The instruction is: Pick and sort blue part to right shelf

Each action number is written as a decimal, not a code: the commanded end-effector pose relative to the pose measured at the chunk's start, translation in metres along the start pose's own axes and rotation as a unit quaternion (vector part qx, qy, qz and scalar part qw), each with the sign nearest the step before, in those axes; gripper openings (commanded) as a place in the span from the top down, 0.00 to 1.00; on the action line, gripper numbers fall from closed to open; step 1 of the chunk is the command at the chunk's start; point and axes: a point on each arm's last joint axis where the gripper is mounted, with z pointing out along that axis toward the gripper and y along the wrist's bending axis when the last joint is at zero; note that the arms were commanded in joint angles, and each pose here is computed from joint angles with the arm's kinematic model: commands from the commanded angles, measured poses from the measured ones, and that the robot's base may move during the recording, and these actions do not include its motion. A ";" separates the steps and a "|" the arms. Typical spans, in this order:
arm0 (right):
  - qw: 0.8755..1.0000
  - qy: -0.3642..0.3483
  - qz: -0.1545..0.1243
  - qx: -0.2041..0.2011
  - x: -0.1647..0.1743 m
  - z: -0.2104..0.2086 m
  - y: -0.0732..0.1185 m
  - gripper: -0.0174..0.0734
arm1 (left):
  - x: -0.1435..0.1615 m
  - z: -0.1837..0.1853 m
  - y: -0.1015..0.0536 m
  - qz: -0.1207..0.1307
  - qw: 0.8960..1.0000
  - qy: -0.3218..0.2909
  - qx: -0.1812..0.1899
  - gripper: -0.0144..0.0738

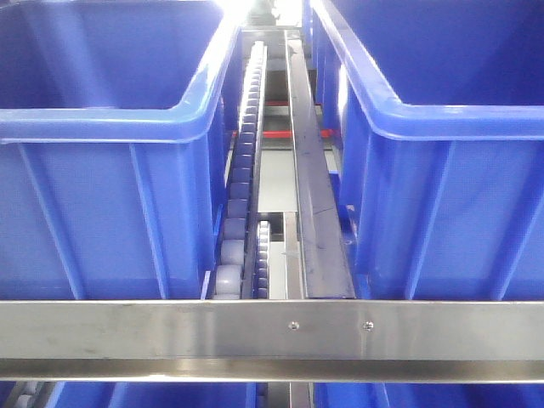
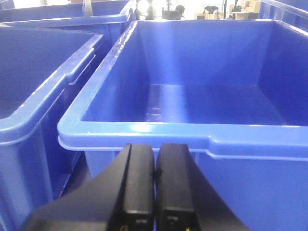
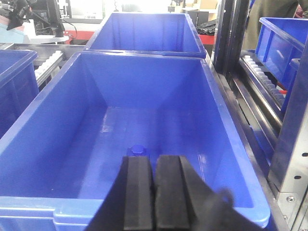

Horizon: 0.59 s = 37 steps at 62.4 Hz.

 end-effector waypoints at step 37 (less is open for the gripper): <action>0.998 -0.053 0.029 -0.002 0.109 0.044 0.003 0.77 | -0.002 -0.001 -0.001 -0.004 0.999 -0.045 0.004 0.70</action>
